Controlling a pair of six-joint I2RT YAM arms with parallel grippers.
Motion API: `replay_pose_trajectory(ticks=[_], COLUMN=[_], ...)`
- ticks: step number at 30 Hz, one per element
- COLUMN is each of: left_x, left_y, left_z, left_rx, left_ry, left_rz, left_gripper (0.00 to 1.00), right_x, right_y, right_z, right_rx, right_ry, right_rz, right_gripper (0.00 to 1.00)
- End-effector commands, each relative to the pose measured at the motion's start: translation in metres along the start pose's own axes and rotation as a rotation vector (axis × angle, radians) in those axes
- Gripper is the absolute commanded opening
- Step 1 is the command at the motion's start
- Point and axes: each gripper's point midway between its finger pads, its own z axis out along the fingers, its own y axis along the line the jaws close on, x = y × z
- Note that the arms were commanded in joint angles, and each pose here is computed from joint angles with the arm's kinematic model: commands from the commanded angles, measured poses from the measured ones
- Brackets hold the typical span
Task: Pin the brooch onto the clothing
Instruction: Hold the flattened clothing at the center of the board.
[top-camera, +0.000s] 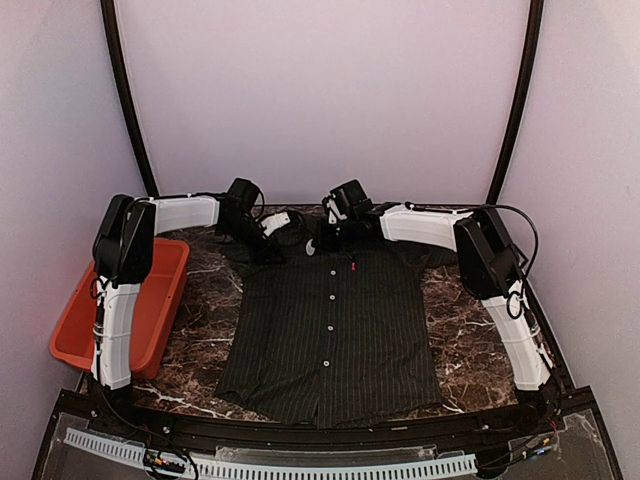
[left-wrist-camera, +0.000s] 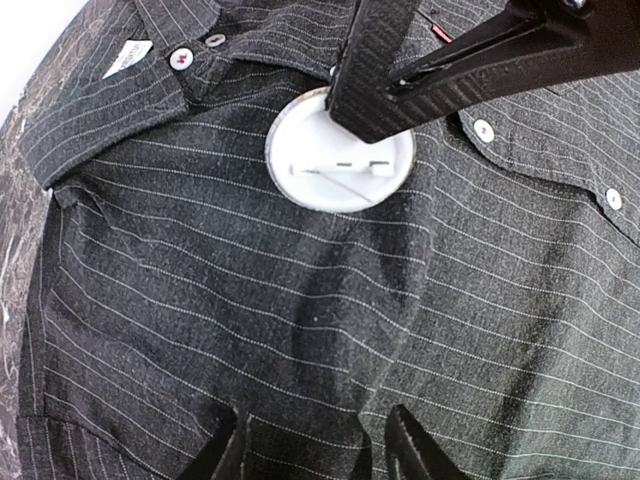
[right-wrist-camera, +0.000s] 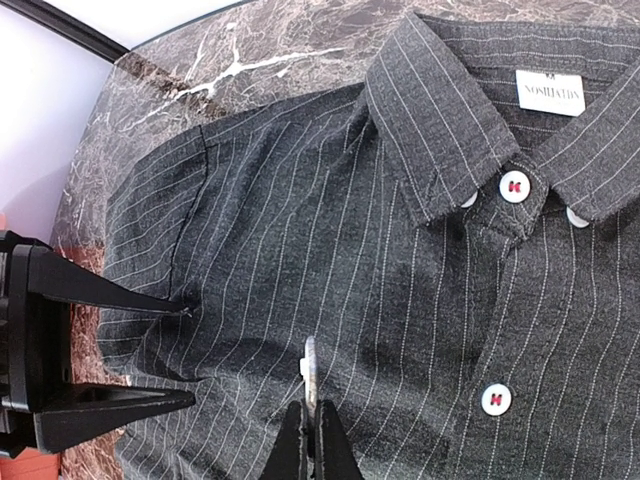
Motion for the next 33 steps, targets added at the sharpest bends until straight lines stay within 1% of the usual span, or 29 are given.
replay_pose_trajectory(ticks=[1, 4, 7, 10, 12, 13, 15, 20, 26, 33], left_x=[0.009, 0.008, 0.008, 0.007, 0.007, 0.006, 0.003, -0.001, -0.004, -0.008], left_y=[-0.011, -0.013, -0.014, -0.014, -0.014, -0.013, -0.01, -0.001, -0.003, -0.01], left_z=[0.009, 0.011, 0.014, 0.015, 0.015, 0.015, 0.015, 0.013, 0.007, -0.001], left_rx=[0.035, 0.038, 0.038, 0.039, 0.039, 0.036, 0.019, -0.028, -0.041, -0.038], left_ry=[0.027, 0.026, 0.035, 0.038, 0.034, 0.03, 0.023, 0.007, -0.021, -0.067], left_rz=[-0.01, -0.008, -0.004, -0.003, -0.008, -0.02, -0.039, -0.083, -0.08, -0.055], left_gripper=[0.43, 0.39, 0.29, 0.21, 0.1, 0.03, 0.01, 0.01, 0.01, 0.01], right_x=[-0.02, -0.02, -0.021, -0.021, -0.021, -0.022, -0.022, -0.019, -0.018, -0.011], right_y=[0.013, 0.015, 0.015, 0.016, 0.016, 0.016, 0.016, 0.015, 0.014, 0.017], right_z=[-0.016, -0.016, -0.017, -0.017, -0.017, -0.017, -0.016, -0.013, -0.01, -0.001], right_rx=[-0.029, -0.036, -0.035, -0.038, -0.035, -0.033, -0.031, -0.026, -0.023, -0.061], right_ry=[-0.035, -0.034, -0.034, -0.033, -0.034, -0.033, -0.027, -0.006, 0.005, 0.04], right_rz=[0.0, 0.003, 0.004, 0.002, 0.003, 0.002, 0.002, 0.012, 0.027, 0.071], right_gripper=[0.0, 0.0, 0.0, 0.0, 0.0, 0.0, 0.0, 0.0, 0.0, 0.0])
